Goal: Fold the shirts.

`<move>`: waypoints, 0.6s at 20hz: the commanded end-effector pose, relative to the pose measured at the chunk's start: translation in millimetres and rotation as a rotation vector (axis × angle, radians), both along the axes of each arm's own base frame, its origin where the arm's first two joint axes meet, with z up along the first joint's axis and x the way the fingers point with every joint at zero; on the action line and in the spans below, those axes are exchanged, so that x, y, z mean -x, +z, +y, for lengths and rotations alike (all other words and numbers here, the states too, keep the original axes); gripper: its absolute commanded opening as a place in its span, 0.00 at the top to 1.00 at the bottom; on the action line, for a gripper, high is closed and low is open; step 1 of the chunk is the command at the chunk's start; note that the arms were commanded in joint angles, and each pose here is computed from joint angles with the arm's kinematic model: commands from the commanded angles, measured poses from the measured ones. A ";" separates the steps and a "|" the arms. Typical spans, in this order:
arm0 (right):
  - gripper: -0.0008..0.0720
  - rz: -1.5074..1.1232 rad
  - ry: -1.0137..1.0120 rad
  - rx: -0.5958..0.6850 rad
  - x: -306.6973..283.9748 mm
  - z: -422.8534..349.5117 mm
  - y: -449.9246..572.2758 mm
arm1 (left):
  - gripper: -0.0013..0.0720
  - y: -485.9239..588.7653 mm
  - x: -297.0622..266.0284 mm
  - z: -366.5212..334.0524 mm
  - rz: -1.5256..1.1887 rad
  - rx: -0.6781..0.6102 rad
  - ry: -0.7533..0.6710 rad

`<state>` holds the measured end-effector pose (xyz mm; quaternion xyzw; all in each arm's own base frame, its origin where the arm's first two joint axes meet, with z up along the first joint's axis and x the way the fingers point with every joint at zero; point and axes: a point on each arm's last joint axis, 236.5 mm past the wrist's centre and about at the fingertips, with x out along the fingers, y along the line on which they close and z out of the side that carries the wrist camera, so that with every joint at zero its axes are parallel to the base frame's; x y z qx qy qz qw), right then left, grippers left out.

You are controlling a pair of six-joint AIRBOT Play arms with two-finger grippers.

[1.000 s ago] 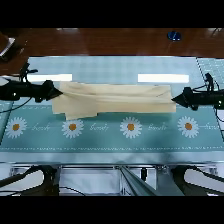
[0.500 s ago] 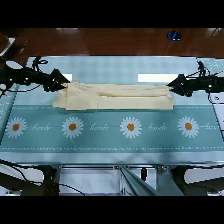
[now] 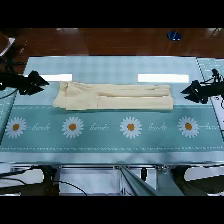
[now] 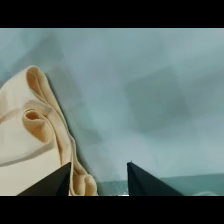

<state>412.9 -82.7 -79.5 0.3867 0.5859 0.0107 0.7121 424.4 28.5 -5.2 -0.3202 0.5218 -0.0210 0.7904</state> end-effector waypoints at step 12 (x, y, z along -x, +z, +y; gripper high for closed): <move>0.95 -0.039 0.333 -0.152 6.7 119.8 22.5 | 0.96 19.7 47.6 -167.7 -0.246 -0.019 -0.227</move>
